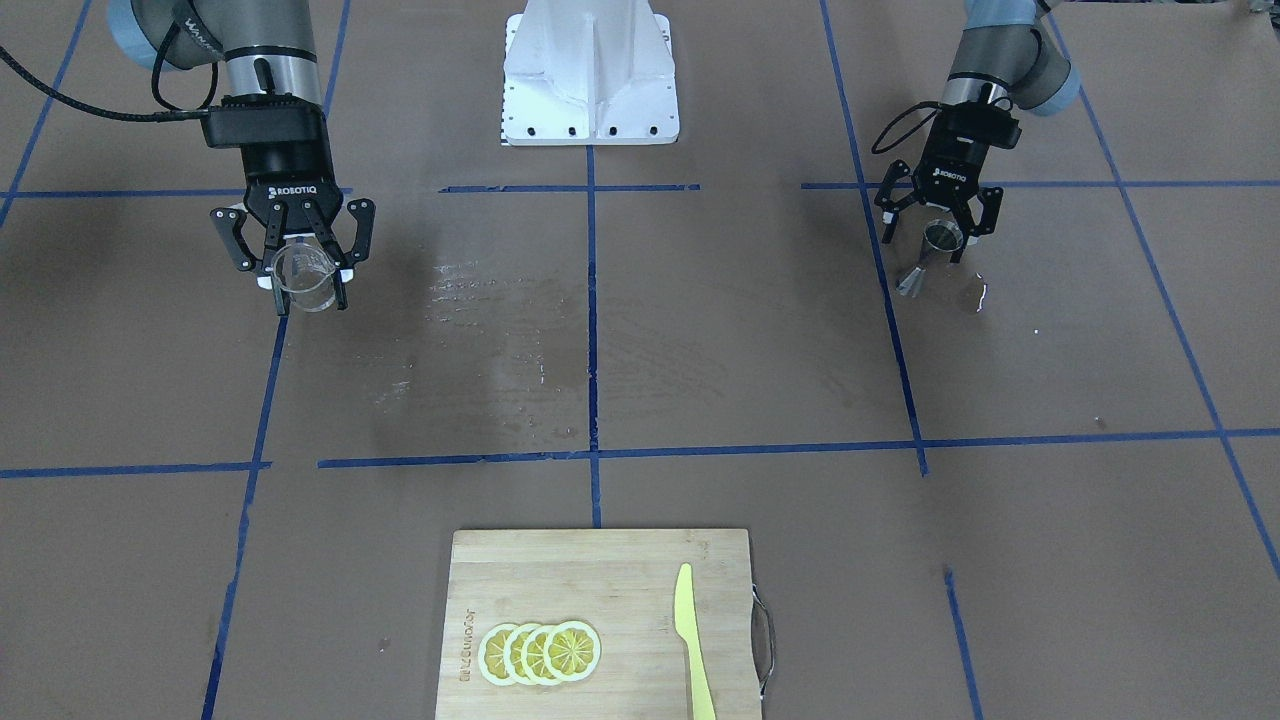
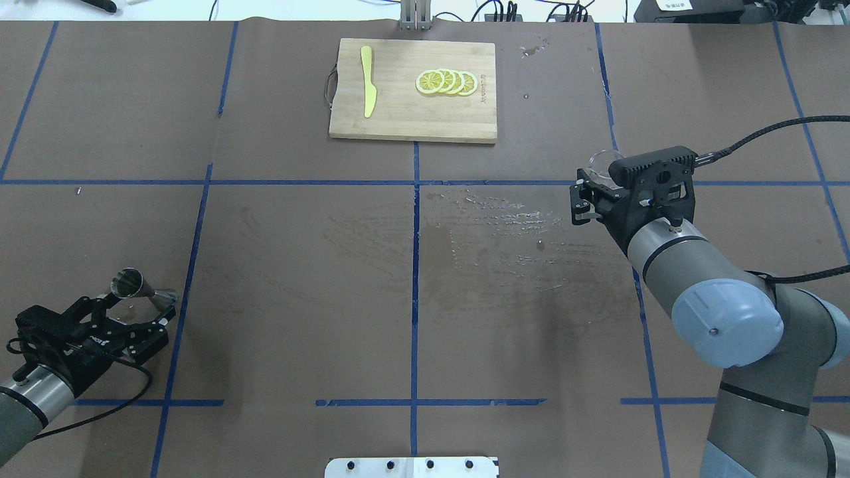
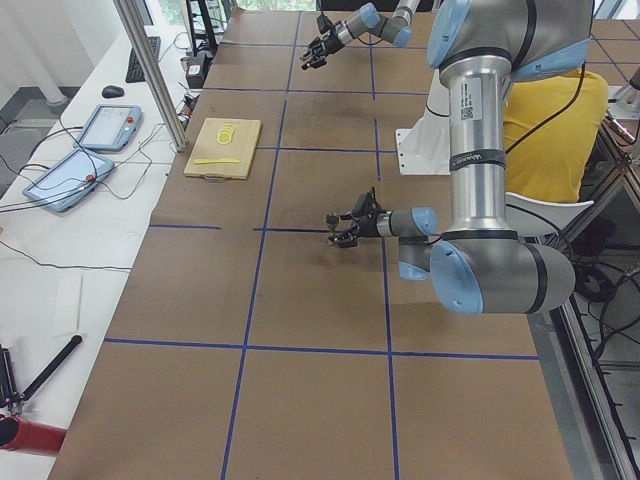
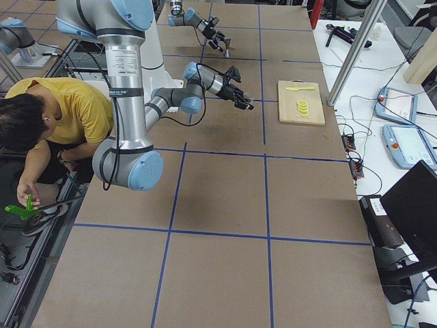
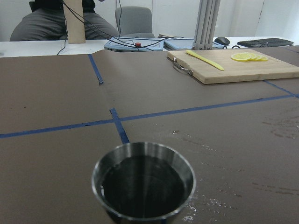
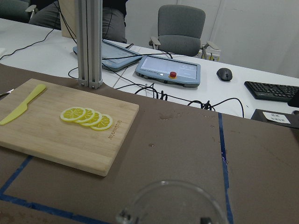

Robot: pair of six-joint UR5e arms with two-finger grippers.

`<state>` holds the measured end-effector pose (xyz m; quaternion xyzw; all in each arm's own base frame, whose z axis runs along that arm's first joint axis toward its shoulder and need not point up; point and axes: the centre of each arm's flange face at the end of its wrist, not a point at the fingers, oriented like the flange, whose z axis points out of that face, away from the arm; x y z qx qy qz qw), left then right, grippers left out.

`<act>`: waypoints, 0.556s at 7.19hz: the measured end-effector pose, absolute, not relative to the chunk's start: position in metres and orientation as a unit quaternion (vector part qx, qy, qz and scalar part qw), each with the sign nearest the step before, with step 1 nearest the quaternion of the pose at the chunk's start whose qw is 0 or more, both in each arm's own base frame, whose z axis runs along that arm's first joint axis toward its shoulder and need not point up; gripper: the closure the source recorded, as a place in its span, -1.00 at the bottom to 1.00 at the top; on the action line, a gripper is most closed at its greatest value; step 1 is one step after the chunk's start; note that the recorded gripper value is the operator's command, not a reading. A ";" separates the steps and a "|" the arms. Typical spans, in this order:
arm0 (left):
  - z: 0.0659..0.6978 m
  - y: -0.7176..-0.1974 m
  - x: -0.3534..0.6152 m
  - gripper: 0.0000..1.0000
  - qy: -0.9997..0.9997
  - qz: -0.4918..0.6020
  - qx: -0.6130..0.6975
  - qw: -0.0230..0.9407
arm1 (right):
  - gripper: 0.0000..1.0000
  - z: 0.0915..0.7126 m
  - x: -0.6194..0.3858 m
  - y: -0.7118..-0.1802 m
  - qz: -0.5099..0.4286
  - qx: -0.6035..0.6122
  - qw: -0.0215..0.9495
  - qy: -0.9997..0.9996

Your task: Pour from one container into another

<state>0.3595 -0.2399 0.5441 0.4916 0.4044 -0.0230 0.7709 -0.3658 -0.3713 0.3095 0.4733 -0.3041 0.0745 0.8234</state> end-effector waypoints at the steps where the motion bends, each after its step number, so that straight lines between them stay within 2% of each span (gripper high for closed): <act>1: 0.534 -0.237 0.364 -1.00 0.395 0.004 0.475 0.787 | 0.99 0.309 -0.366 -0.371 0.074 0.473 0.823 -0.304; 4: 0.526 -0.230 0.358 -1.00 0.373 0.067 0.423 0.823 | 0.99 0.309 -0.366 -0.371 0.075 0.473 0.823 -0.304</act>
